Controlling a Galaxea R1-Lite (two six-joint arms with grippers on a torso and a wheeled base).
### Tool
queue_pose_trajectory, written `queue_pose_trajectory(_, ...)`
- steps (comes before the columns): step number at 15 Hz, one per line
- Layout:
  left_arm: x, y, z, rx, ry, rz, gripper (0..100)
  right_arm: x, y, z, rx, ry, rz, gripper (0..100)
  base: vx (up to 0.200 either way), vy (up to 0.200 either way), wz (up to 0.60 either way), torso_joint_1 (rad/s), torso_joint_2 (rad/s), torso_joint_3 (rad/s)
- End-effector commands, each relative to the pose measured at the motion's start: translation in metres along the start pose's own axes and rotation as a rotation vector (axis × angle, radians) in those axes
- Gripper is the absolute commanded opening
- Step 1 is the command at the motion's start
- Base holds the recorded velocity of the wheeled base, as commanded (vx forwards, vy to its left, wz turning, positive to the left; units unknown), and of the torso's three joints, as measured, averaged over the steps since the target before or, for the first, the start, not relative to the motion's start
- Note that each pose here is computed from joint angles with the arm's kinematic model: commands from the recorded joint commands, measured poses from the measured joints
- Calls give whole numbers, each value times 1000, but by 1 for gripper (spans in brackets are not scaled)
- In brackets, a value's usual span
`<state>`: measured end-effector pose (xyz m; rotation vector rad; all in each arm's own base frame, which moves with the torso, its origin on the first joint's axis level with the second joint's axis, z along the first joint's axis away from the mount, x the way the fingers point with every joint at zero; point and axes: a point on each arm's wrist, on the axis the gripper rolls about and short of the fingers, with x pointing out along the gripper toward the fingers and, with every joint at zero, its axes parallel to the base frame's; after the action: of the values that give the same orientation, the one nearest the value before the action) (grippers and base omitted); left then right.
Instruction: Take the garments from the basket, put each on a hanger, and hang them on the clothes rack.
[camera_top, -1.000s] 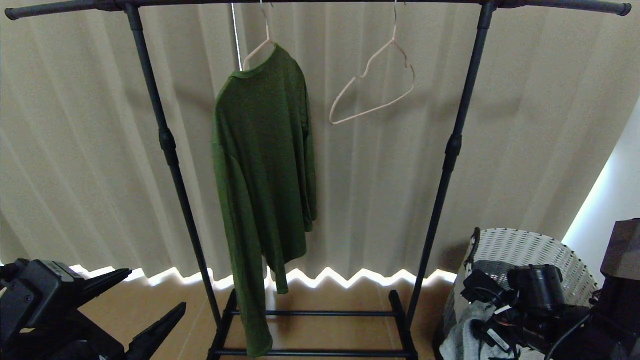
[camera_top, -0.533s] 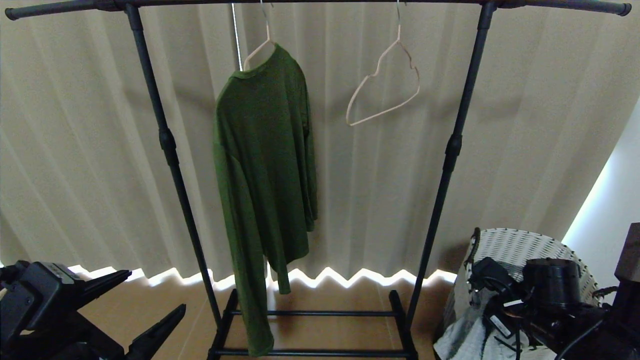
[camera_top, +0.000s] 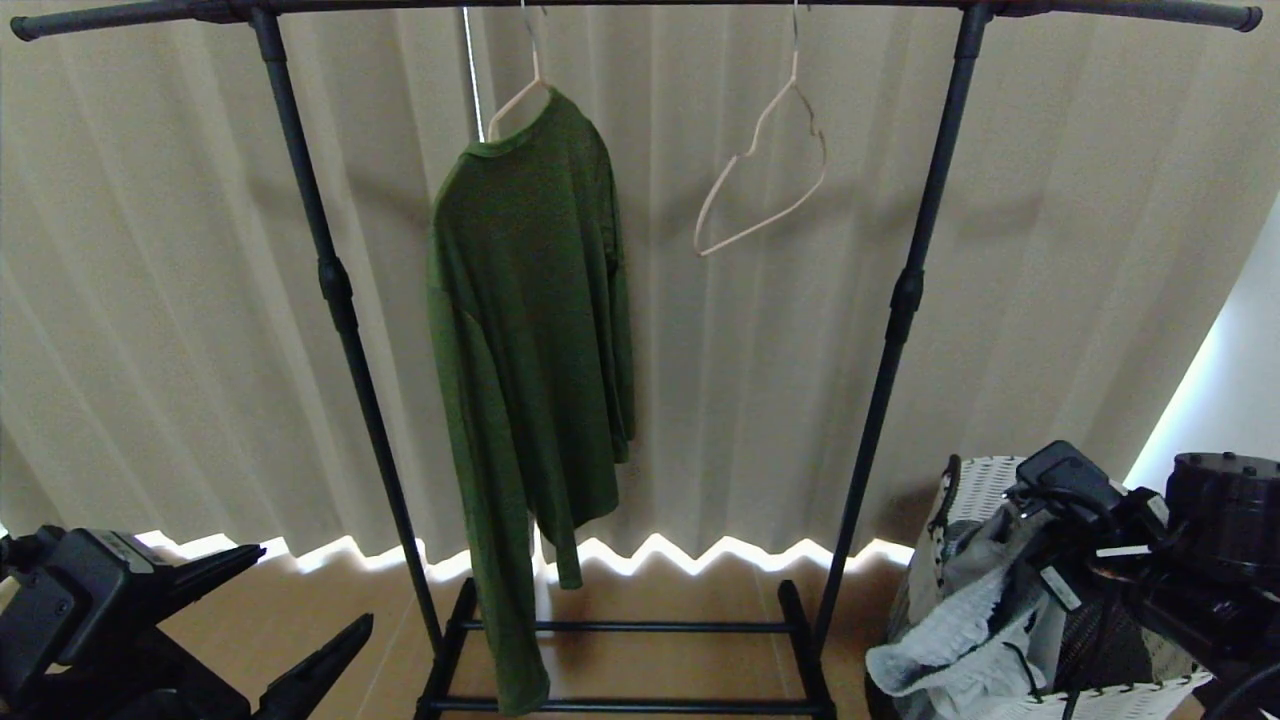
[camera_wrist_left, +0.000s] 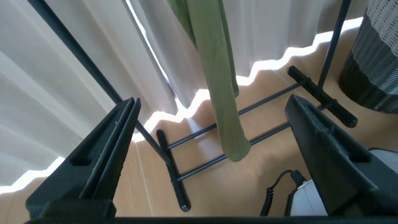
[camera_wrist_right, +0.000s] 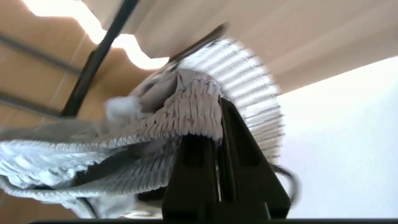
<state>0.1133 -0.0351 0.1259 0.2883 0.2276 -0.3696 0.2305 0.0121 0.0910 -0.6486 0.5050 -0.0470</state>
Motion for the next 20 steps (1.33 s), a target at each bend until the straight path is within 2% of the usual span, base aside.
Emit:
queue_pose_trajectory(1, 0, 0, 0, -1, -1, 1, 100, -40, -39, 39, 42, -138, -88, 0, 0, 0, 0, 0, 0, 0)
queue_pose_trajectory(2, 0, 0, 0, -1, -1, 2, 100, -55, -52, 54, 42, -146, -82, 0, 0, 0, 0, 0, 0, 0)
queue_pose_trajectory(4, 1, 0, 0, -2, 2, 2, 100, -71, -65, 67, 62, -138, -62, 0, 0, 0, 0, 0, 0, 0)
queue_pose_trajectory(6, 1, 0, 0, -1, 3, 0, 100, -75, -62, 70, 109, -155, -35, 0, 0, 0, 0, 0, 0, 0)
queue_pose_trajectory(10, 0, 0, -1, 1, 4, -2, 100, -89, -62, 69, 135, -184, -34, 0, 0, 0, 0, 0, 0, 0)
queue_pose_trajectory(16, -1, -1, -1, 2, 3, -2, 100, -92, -59, 66, 129, -183, -31, 0, -200, 0, 0, 3, 3, 1)
queue_pose_trajectory(20, -2, -3, -6, 5, 19, -20, 100, -91, -56, 62, 124, -170, -16, 0, 0, 0, 0, 0, 0, 0)
